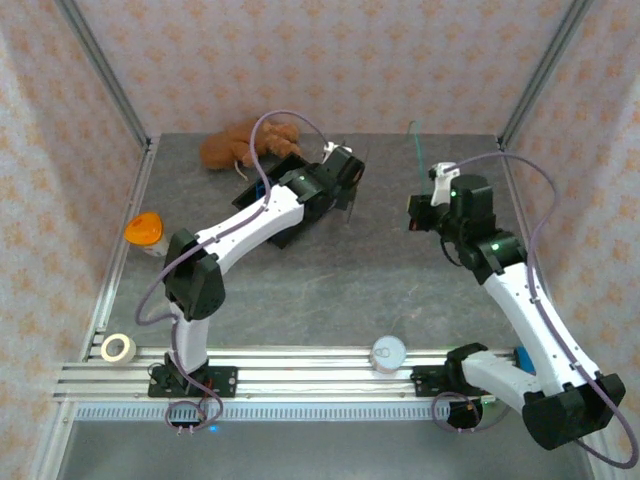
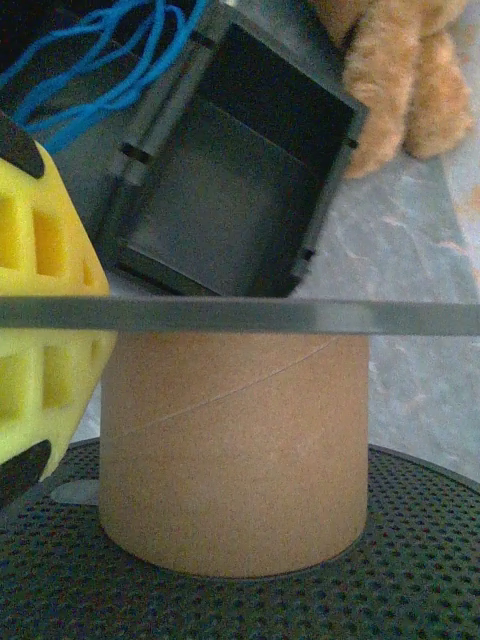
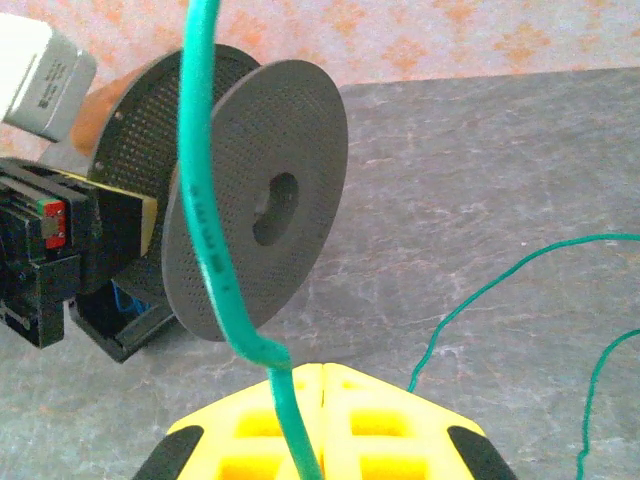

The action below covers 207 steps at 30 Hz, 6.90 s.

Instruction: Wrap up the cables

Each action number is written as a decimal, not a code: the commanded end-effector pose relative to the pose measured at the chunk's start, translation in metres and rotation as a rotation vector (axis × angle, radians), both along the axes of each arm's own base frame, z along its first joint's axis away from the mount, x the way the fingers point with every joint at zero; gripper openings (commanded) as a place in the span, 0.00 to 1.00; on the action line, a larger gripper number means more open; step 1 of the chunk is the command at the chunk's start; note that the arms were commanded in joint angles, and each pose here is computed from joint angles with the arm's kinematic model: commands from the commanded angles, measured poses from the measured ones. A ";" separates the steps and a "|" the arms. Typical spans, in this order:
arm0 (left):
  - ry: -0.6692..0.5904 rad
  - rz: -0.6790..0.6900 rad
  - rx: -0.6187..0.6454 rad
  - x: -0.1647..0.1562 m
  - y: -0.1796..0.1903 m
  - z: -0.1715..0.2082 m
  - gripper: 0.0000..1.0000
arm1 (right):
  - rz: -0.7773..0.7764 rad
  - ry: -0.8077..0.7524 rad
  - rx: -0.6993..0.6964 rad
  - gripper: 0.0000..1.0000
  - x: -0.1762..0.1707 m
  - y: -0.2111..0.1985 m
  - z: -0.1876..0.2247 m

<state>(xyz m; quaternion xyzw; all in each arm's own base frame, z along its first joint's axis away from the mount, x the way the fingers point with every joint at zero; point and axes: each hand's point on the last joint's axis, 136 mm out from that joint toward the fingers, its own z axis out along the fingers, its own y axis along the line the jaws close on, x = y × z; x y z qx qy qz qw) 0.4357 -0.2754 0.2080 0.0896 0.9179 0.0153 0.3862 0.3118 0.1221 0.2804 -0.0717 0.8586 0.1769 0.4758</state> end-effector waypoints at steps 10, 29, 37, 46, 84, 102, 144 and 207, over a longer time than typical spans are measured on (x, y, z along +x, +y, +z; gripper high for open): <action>0.073 0.037 -0.051 -0.024 0.008 -0.024 0.18 | 0.238 -0.195 -0.272 0.00 -0.021 0.032 -0.028; 0.002 0.096 -0.334 -0.074 0.074 0.073 0.99 | 0.416 -0.276 -0.506 0.00 -0.023 0.051 -0.062; 0.073 0.056 -0.339 -0.079 0.070 0.085 0.99 | 0.526 -0.466 -0.825 0.00 -0.010 0.052 -0.073; 0.184 -0.016 -0.266 -0.063 0.038 0.068 0.95 | 0.436 -0.597 -1.045 0.00 0.012 0.037 -0.069; 0.504 -0.101 0.054 -0.033 0.021 -0.016 0.80 | 0.702 -0.731 -1.374 0.00 0.013 0.029 -0.087; 0.551 -0.122 -0.092 -0.046 0.021 -0.011 0.79 | 0.614 -0.853 -1.344 0.00 0.013 0.035 -0.064; 0.581 -0.076 0.145 -0.053 0.038 -0.038 0.20 | 0.558 -0.822 -1.247 0.00 0.015 0.041 -0.074; 0.041 0.293 -0.564 -0.071 0.158 0.093 0.00 | 0.298 0.091 0.039 0.82 -0.038 0.082 -0.051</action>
